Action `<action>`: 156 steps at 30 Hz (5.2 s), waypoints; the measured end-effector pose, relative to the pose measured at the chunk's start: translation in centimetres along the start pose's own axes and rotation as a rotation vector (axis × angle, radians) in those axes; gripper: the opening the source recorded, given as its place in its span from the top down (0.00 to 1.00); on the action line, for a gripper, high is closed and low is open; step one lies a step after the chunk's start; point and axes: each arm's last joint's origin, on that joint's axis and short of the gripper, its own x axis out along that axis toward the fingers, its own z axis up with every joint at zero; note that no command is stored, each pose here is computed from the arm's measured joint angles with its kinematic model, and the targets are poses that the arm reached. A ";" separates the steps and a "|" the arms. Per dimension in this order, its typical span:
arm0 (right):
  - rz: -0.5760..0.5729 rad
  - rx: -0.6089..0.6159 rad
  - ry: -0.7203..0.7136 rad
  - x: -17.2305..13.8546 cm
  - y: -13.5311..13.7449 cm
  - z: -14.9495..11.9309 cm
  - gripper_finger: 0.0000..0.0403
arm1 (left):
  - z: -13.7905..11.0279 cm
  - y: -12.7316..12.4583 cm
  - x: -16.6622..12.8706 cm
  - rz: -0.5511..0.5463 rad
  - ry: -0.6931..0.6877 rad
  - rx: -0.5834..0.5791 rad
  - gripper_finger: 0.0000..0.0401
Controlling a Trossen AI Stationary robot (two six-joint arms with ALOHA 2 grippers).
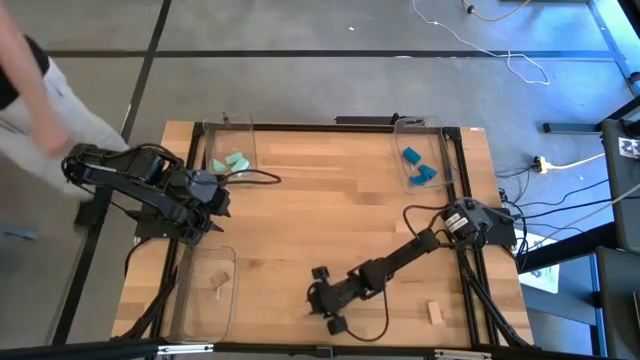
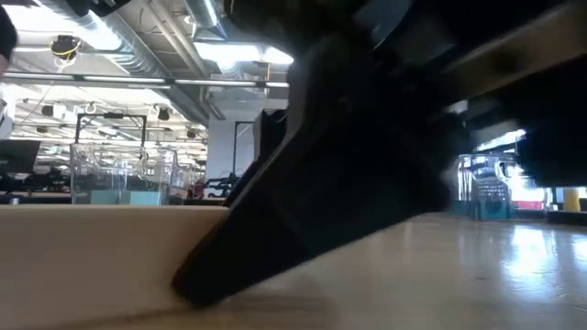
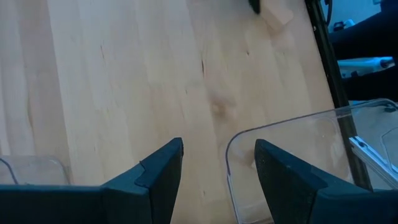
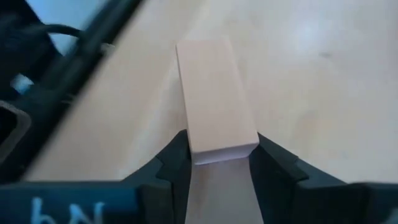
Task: Sort & place blocks by color
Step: Put the left brown block into the bottom transparent bin
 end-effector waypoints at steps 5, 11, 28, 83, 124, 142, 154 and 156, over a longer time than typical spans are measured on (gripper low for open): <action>-0.066 -0.043 0.027 -0.8 -2.7 0.8 0.68 | 0.0 0.0 0.0 0.000 0.002 -0.012 0.52; -0.137 0.001 -0.011 -1.3 -7.4 2.8 0.68 | -0.2 0.0 0.0 0.002 0.023 -0.017 0.52; -0.585 -0.187 -0.124 -7.0 -15.5 14.6 0.68 | 0.3 0.7 -0.1 0.230 -0.109 -0.474 0.52; -0.886 -0.378 -0.277 -9.6 -17.1 18.3 0.68 | -0.1 0.9 -3.1 0.181 -0.462 -0.968 0.52; -0.906 -0.372 -0.278 -9.8 -17.1 18.5 0.52 | 0.8 0.8 -2.2 0.184 -0.412 -0.820 0.69; -1.013 -0.334 -0.234 -13.6 -15.3 22.2 0.52 | -4.5 0.8 -5.1 0.143 -0.276 -0.713 0.69; -1.121 -0.281 -0.230 -18.8 -12.7 25.4 0.52 | -5.3 0.0 -4.7 -0.058 -0.057 -0.511 0.69; -1.130 -0.273 -0.241 -19.4 -12.2 25.8 0.52 | -5.3 -0.2 -4.7 -0.103 -0.038 -0.492 0.69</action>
